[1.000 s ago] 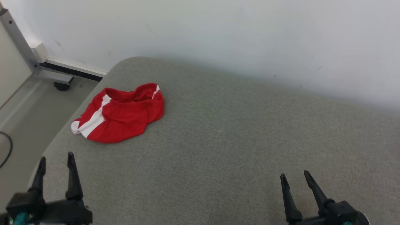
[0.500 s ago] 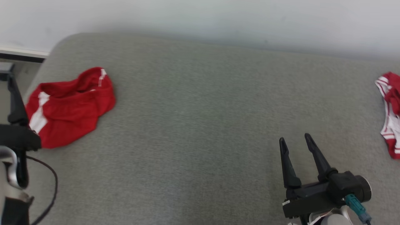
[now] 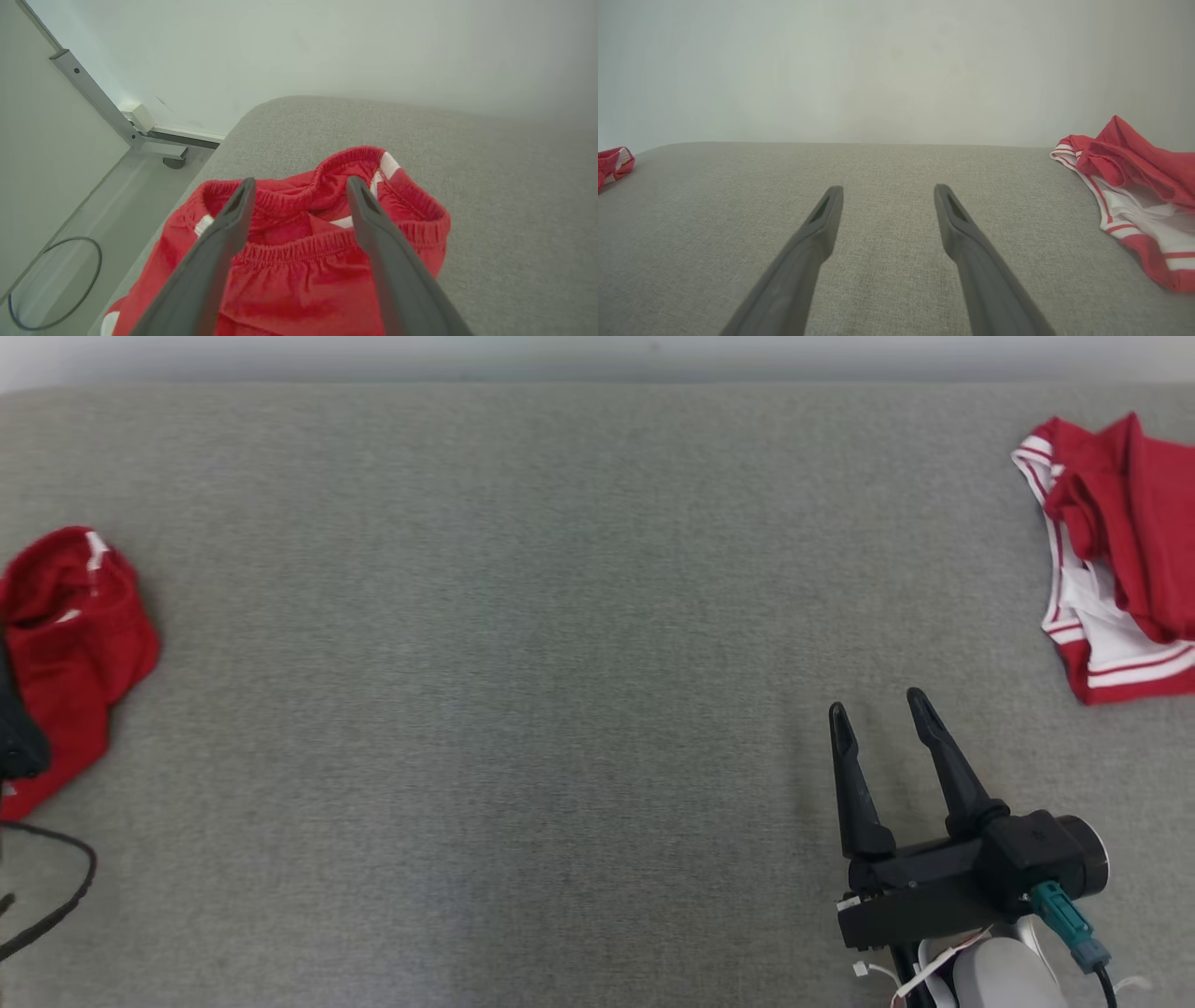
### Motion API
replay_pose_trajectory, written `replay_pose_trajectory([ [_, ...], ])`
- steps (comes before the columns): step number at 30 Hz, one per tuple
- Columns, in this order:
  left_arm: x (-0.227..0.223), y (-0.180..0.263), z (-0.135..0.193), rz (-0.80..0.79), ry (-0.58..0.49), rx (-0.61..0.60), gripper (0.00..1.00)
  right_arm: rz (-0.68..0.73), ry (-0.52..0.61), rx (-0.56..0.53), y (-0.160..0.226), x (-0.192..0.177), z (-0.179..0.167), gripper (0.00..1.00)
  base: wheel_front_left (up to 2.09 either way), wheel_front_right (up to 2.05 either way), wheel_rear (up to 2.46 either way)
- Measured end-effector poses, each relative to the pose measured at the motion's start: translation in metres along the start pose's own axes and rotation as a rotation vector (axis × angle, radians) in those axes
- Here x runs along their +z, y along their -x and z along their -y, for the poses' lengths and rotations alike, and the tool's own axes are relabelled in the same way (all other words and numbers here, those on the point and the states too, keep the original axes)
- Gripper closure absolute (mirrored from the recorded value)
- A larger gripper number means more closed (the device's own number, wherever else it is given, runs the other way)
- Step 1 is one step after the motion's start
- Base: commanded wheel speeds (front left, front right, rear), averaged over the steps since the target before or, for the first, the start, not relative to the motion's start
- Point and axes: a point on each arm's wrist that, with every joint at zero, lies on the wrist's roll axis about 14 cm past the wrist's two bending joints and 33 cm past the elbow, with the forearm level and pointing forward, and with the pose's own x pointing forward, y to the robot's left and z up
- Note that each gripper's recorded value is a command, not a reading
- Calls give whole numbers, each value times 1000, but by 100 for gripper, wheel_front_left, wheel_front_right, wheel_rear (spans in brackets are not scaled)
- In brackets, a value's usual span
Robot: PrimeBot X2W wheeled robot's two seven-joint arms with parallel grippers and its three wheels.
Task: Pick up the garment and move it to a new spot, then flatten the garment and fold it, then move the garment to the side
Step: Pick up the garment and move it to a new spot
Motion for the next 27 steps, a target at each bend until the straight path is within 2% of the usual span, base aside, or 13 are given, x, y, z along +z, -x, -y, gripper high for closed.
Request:
replay_pose_trajectory([
  [3,-14,-11,10,-63,-45,-24,0,-13,6,-29,3,-4,11,0,0,0,0],
  [11,-70,-21,14,-325,-30,-8,0,-55,17,-73,10,-17,27,0,0,0,0],
  [21,-97,-15,16,-505,-13,8,0,-64,30,-84,12,-19,31,0,0,0,0],
  [22,-97,-15,16,-505,-13,7,13,-64,30,-85,12,-19,31,0,0,0,0],
  [23,-95,-16,15,-489,-16,15,61,-64,32,-86,11,-19,32,0,0,0,0],
  [24,-94,-17,15,-477,-26,16,100,-64,37,-86,11,-19,32,0,0,0,0],
  [27,-84,-19,17,-423,-54,4,100,-66,44,-89,12,-18,33,0,0,0,0],
])
